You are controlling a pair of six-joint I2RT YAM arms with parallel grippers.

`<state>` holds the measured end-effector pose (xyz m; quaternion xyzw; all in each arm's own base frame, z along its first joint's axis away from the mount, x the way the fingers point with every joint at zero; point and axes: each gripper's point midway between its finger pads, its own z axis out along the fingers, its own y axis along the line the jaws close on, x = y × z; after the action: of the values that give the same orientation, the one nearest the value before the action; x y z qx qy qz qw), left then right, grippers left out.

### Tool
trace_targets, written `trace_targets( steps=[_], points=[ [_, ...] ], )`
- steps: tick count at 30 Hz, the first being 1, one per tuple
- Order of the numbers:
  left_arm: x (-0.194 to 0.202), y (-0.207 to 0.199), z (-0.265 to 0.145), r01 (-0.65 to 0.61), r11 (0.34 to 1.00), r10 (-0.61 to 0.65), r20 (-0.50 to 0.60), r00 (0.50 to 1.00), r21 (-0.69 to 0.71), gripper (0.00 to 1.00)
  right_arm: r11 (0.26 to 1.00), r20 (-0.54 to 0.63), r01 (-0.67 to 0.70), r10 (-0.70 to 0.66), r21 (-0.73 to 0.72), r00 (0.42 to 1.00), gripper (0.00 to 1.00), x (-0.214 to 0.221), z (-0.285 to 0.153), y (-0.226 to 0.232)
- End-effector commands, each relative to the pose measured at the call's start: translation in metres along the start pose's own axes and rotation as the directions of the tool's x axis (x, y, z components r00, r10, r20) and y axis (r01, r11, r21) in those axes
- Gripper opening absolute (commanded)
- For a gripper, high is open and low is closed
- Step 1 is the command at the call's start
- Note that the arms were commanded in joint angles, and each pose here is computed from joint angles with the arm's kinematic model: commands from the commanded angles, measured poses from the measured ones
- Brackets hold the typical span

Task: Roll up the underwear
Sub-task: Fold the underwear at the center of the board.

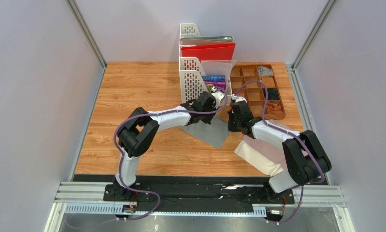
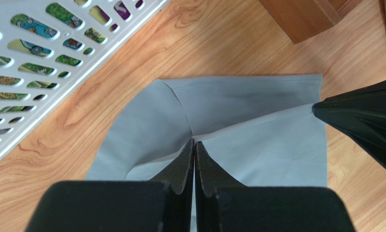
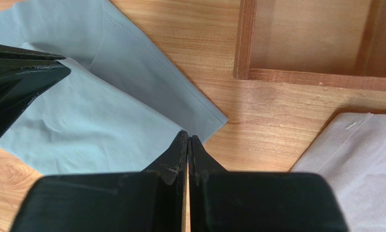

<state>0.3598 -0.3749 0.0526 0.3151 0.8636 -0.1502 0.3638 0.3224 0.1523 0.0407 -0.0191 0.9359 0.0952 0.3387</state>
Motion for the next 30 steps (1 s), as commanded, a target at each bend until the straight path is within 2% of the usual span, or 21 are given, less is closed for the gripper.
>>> trace_targets(
  steps=[1, 13, 15, 17, 19, 23, 30],
  points=[
    [-0.018, 0.002, 0.002, -0.035, 0.999, 0.035, 0.032, 0.999, -0.015, 0.0, 1.0, 0.056, 0.011, -0.012, 0.028, 0.998, 0.0, -0.022, 0.004, -0.004],
    [-0.024, 0.004, 0.013, -0.039, 0.999, 0.04, 0.027, 0.999, -0.014, 0.0, 0.999, 0.063, -0.001, -0.001, 0.044, 0.998, 0.01, -0.03, 0.005, -0.011],
    [-0.026, 0.006, 0.012, -0.033, 0.999, 0.033, 0.033, 0.999, -0.014, 0.0, 1.0, 0.074, -0.007, 0.005, 0.028, 0.997, 0.09, -0.034, 0.001, -0.011],
    [-0.029, 0.005, 0.011, -0.03, 1.0, 0.03, 0.038, 0.999, -0.007, 0.0, 1.0, 0.076, -0.006, 0.005, 0.017, 0.997, 0.25, -0.034, -0.001, -0.011],
    [-0.029, 0.004, 0.012, -0.026, 1.0, 0.026, 0.037, 0.999, -0.002, 0.0, 1.0, 0.088, -0.017, 0.019, -0.017, 0.996, 0.34, -0.035, -0.002, -0.01],
    [-0.029, 0.003, 0.012, -0.022, 1.0, 0.022, 0.037, 0.999, 0.006, 0.0, 0.998, 0.098, -0.046, 0.051, -0.046, 0.994, 0.42, -0.03, -0.004, -0.014],
    [-0.031, 0.003, 0.013, -0.03, 0.999, 0.029, 0.041, 0.999, 0.019, 0.0, 0.993, 0.094, -0.028, 0.039, -0.114, 0.995, 0.43, -0.023, -0.001, -0.006]
  ],
)
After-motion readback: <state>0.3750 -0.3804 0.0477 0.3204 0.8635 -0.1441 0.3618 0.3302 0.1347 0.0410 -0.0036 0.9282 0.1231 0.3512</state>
